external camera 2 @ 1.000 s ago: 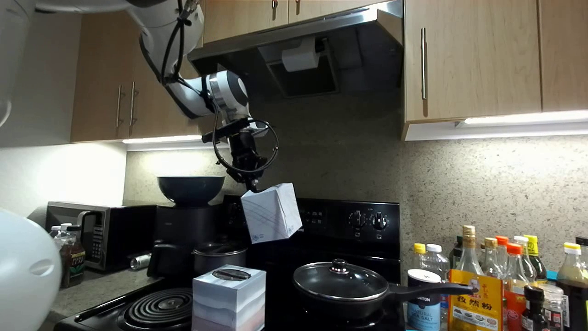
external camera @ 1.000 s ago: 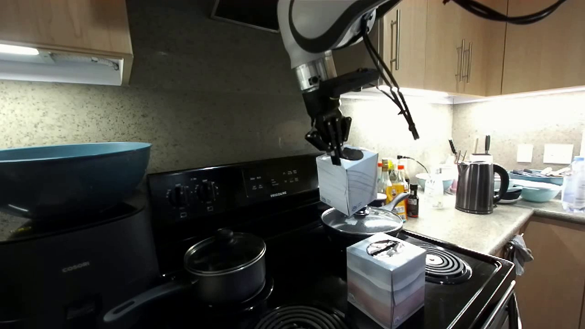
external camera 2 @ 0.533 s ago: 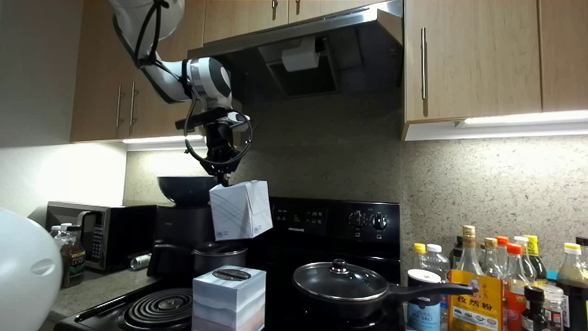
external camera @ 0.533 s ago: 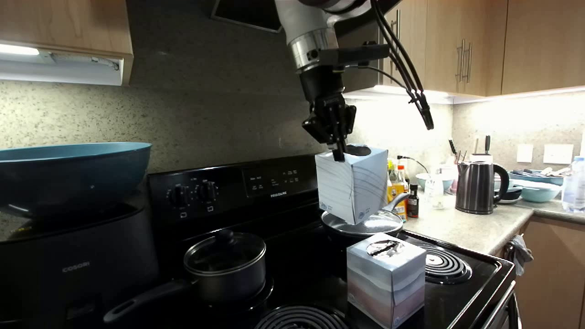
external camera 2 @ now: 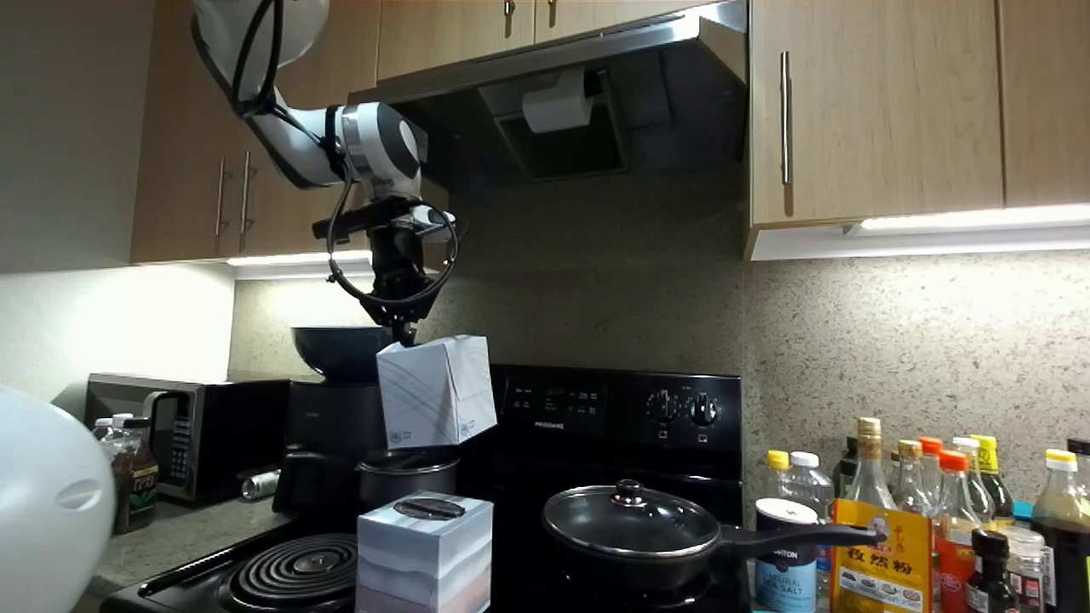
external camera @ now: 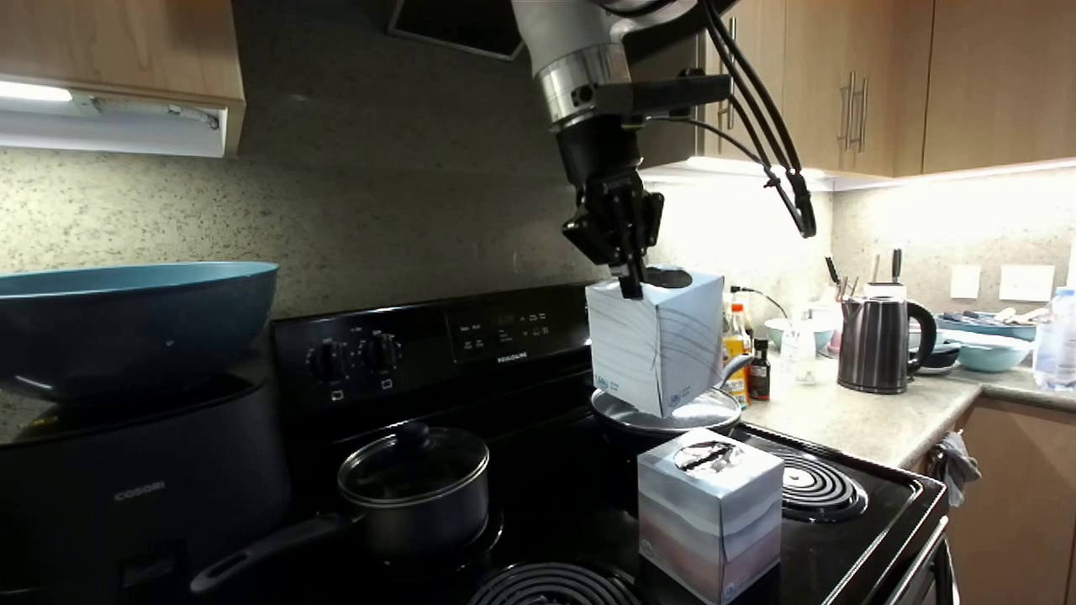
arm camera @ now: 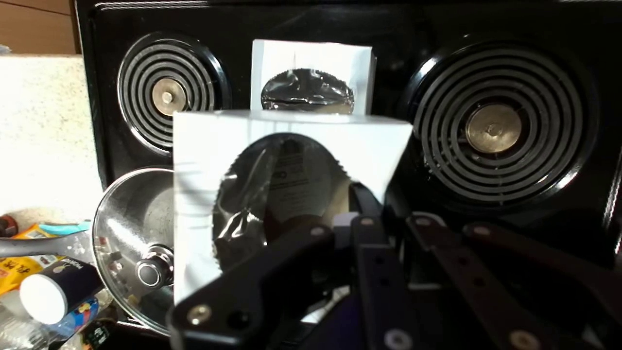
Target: Pick up one box from the stove and put it on top the other box on the stove.
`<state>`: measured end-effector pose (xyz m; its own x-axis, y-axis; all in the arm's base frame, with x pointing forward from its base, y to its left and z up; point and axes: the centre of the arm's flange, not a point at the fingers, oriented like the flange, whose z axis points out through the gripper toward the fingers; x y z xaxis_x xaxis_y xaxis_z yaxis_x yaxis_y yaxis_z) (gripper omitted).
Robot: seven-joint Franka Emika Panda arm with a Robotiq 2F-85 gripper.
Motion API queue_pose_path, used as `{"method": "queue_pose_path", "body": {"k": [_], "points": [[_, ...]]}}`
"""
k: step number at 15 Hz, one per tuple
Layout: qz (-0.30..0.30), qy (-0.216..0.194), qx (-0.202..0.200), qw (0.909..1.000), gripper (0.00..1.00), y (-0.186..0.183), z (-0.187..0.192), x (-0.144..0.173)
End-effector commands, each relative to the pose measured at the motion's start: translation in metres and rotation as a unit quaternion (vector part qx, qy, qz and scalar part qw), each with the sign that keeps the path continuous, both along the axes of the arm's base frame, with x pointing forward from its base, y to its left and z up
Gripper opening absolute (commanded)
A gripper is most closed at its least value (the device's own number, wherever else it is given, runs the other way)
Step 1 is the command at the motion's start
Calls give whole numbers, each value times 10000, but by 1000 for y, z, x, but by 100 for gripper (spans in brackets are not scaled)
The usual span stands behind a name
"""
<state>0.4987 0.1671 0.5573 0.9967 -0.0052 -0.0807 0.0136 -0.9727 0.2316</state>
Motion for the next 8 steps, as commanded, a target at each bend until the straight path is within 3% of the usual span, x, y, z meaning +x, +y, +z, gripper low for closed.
{"method": "queue_pose_path", "body": {"k": [1,5,8], "points": [[160,-21,342,9993,8,1,-19,-13],[-75,-27,778,9969,8,5,-40,-23],[-374,-111,703,9968,8,5,-42,-41]]}}
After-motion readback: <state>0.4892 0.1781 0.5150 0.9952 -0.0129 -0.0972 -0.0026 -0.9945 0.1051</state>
